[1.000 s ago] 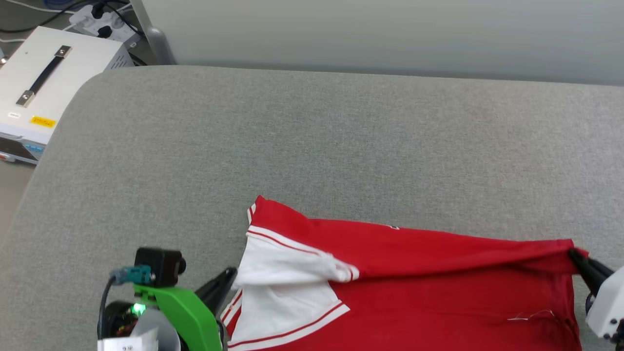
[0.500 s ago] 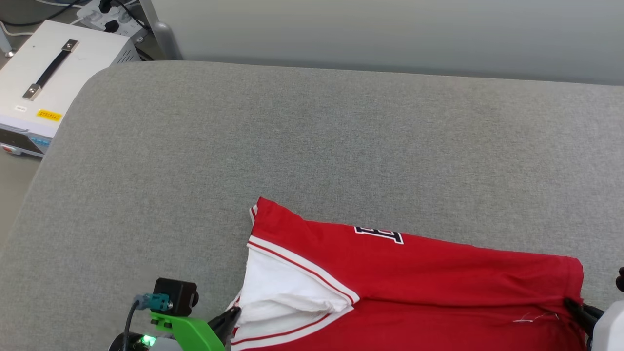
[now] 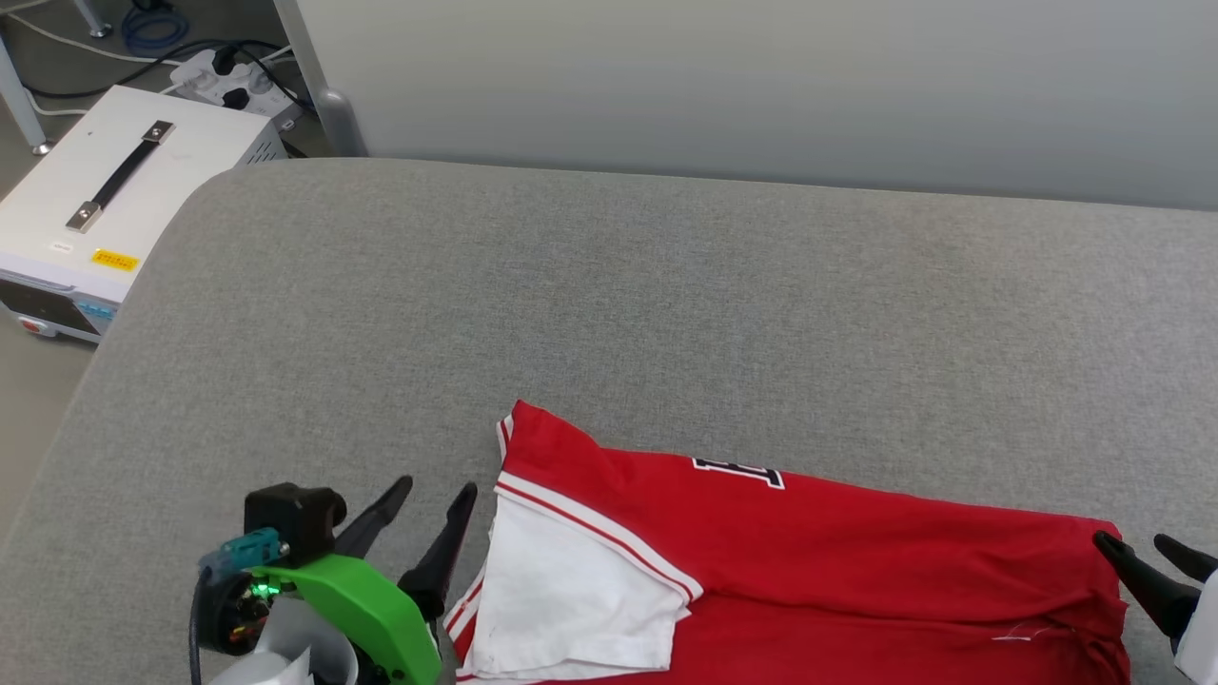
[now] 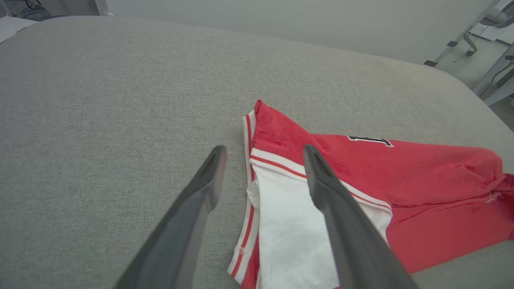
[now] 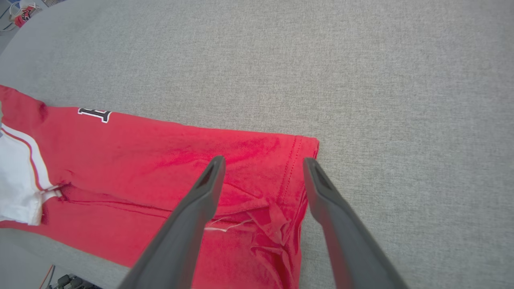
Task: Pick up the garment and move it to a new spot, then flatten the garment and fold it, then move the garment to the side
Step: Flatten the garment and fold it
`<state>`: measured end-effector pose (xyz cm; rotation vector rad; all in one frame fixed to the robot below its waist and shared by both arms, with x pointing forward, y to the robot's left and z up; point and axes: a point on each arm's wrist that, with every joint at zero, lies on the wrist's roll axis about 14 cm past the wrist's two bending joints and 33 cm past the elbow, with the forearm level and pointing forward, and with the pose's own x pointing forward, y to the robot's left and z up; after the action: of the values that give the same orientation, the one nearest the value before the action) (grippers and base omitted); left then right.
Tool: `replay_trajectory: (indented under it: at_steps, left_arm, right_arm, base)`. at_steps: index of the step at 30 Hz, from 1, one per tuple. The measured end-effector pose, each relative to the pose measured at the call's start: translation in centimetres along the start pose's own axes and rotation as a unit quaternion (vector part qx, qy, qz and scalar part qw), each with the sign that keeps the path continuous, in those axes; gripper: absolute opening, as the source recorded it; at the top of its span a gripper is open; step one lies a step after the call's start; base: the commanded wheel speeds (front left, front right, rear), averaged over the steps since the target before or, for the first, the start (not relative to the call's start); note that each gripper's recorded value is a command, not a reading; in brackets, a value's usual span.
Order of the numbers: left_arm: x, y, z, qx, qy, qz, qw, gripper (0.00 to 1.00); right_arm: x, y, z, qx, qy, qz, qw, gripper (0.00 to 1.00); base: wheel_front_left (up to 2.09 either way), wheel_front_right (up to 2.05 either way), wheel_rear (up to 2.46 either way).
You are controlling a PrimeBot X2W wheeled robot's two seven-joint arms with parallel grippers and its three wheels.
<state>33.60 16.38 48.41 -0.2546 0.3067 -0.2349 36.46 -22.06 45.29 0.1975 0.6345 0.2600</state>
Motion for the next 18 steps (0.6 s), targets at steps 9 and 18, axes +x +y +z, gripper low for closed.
replay_trajectory:
  at_steps: [9, 18]
  left_arm:
    - [0.3, 0.5, 5.9, 0.000, -0.149, 0.022, 0.989, 1.00]
    - [1.0, 3.1, 6.1, -0.001, -0.168, 0.061, 0.984, 1.00]
  right_arm:
    - [-0.4, -0.5, -3.3, 0.042, 0.054, -0.048, 0.996, 1.00]
    - [0.5, -1.7, -5.9, 0.070, 0.088, -0.095, 0.989, 1.00]
  base:
    - [0.00, 0.00, 0.00]
    - [0.00, 0.00, 0.00]
